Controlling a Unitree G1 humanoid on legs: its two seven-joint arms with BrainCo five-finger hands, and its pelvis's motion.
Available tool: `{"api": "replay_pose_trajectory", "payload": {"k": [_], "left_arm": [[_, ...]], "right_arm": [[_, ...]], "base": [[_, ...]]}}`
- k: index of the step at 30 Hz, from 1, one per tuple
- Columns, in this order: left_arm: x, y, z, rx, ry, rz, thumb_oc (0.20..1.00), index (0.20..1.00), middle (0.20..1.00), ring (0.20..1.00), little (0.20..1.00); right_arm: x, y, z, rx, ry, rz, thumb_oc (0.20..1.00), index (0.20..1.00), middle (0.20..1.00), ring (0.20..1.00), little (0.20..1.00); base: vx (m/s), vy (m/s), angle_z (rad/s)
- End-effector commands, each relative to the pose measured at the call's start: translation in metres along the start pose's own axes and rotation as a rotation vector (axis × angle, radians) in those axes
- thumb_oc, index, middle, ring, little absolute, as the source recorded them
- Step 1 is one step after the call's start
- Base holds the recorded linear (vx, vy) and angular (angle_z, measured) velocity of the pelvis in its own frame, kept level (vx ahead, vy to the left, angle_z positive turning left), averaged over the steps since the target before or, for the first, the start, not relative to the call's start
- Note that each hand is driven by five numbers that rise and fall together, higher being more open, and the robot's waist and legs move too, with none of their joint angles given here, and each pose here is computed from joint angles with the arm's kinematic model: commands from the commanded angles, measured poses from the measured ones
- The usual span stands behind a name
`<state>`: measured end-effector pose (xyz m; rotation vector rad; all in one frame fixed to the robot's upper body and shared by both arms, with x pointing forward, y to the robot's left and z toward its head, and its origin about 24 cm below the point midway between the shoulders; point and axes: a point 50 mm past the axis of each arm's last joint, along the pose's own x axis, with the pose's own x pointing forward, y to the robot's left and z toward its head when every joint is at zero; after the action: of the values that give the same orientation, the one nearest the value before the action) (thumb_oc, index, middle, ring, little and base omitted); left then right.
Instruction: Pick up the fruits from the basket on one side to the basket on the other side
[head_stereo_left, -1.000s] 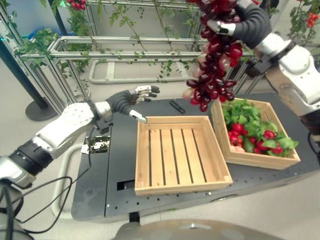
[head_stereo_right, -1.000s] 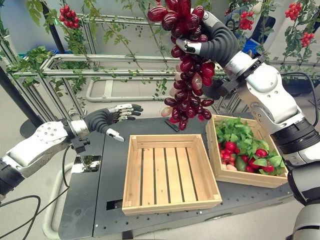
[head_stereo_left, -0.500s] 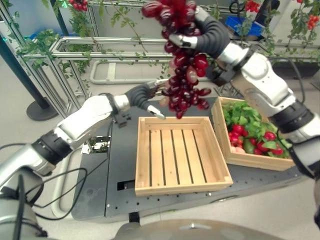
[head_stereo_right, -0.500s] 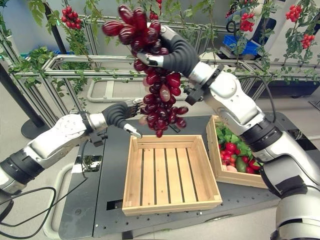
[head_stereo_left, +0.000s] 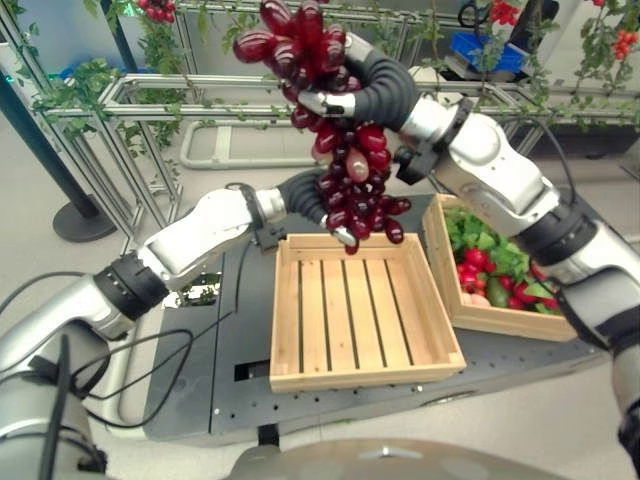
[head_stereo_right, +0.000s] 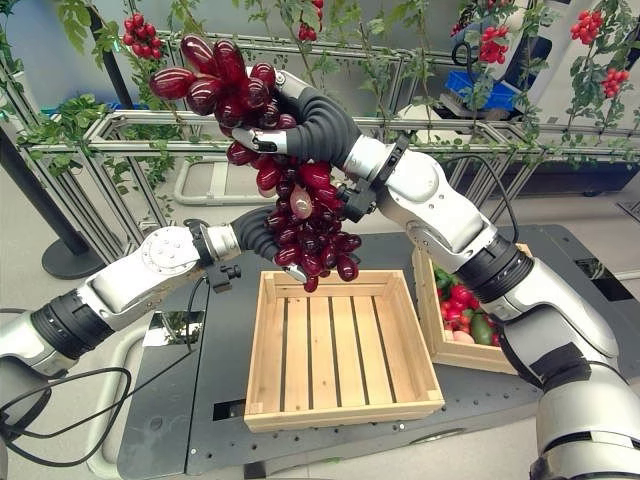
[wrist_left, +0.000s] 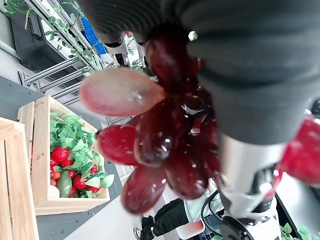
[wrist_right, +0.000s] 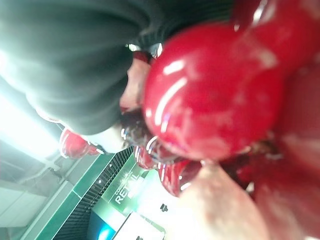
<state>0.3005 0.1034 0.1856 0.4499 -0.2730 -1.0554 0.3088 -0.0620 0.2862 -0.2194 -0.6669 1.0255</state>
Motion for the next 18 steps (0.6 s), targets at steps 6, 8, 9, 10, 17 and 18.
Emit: {"api": "replay_pose_trajectory", "payload": {"k": [6,8,9,10,17,18], "left_arm": [[0.009,0.013,0.031,0.085,-0.137,0.024,1.0,1.0,1.0,1.0,1.0],[0.008,0.013,0.03,0.079,-0.138,0.026,1.0,1.0,1.0,1.0,1.0],[0.008,0.013,0.03,0.076,-0.139,0.029,1.0,1.0,1.0,1.0,1.0],[0.008,0.013,0.03,0.076,-0.137,0.03,1.0,1.0,1.0,1.0,1.0],[0.002,0.013,0.015,-0.081,-0.115,0.049,1.0,1.0,1.0,1.0,1.0],[-0.001,0.007,0.012,-0.147,-0.102,-0.004,1.0,1.0,1.0,1.0,1.0]], "right_arm": [[0.008,0.001,0.018,0.017,-0.082,0.018,0.2,0.2,0.2,0.2,0.2],[0.008,0.002,0.016,0.02,-0.076,0.017,0.2,0.2,0.2,0.2,0.2],[0.007,0.002,0.014,0.022,-0.071,0.014,0.2,0.2,0.2,0.2,0.2],[0.007,0.002,0.014,0.02,-0.067,0.015,0.2,0.2,0.2,0.2,0.2],[0.003,0.001,0.008,0.056,-0.053,0.002,0.2,0.2,0.2,0.2,0.2],[0.001,-0.002,0.007,0.068,-0.05,-0.012,0.2,0.2,0.2,0.2,0.2]], "base": [[0.0,0.0,0.0],[0.0,0.0,0.0],[0.0,0.0,0.0],[0.0,0.0,0.0],[0.0,0.0,0.0],[0.0,0.0,0.0]]}}
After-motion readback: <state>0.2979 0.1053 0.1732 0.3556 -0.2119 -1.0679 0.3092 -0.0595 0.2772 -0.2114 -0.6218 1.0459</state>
